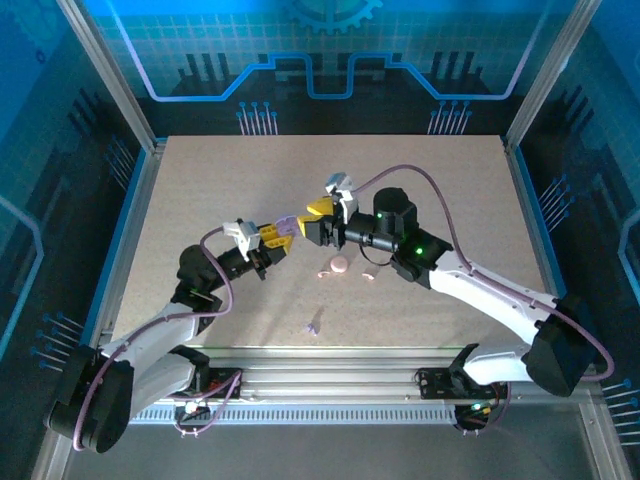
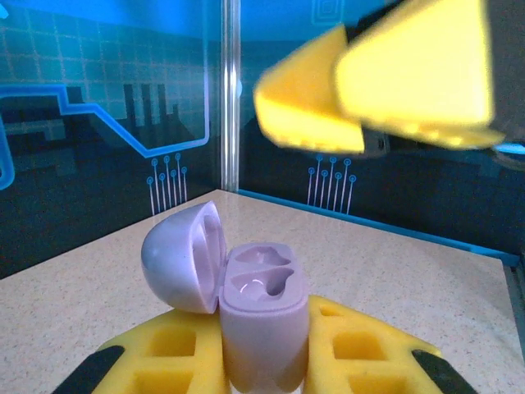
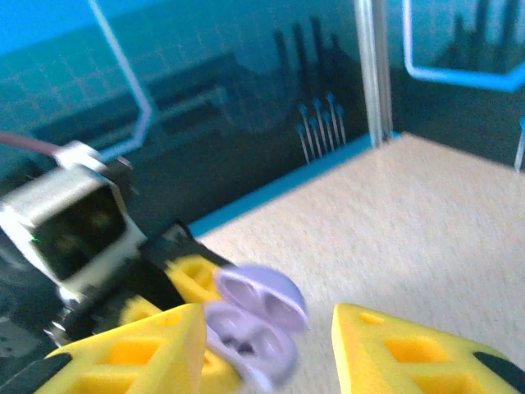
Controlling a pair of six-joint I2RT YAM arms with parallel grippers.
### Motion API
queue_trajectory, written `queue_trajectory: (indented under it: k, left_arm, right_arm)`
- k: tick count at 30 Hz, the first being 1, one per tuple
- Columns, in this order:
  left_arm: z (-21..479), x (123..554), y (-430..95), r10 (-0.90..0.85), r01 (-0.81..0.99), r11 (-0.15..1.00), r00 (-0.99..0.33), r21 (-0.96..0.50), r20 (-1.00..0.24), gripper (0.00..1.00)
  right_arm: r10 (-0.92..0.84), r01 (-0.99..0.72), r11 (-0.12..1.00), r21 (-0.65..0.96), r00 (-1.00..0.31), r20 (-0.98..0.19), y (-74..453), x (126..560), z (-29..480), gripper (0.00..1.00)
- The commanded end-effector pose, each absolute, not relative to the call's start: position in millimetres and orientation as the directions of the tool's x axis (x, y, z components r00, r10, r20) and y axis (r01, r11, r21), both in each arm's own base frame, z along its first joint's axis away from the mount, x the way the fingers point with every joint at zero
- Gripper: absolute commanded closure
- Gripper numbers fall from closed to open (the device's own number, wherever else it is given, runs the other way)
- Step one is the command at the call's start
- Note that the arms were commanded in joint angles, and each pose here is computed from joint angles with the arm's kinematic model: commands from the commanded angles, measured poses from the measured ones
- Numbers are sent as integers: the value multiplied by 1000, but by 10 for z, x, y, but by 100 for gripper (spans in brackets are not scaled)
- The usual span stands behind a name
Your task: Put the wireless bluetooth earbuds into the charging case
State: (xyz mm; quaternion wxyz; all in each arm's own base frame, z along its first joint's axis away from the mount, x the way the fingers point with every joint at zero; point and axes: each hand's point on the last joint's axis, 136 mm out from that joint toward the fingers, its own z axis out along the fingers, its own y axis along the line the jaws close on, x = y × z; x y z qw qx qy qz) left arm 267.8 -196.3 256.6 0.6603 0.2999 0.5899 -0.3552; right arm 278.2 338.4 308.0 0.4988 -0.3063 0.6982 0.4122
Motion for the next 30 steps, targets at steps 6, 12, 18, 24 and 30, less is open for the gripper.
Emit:
queue_trajectory:
  k: [6,12,18,24,30]
  left_arm:
    - [2662,2753,-1860,-84,760,650,68,-3,-994,88]
    - [2520,2764,-1641,-68,662,747,0,-51,-998,88]
    - [2402,2697,-1407,-43,562,824,-58,-68,-997,88]
    - [2408,2630,-1292,-45,521,852,-39,-58,-998,88]
    - [2449,2623,-1244,-32,500,865,-21,-38,-999,88]
  right_arm:
    - [-214,-719,606,341,-560,-800,3160,2576,2361,57]
    - [-261,-536,742,403,-785,-562,3015,2265,1789,58]
    - [-100,-178,865,469,-977,-188,3040,1880,1300,58]
    - [-126,-125,897,424,-992,-26,3305,1603,996,56]
    - [-188,-151,932,328,-979,81,3383,1442,782,57]
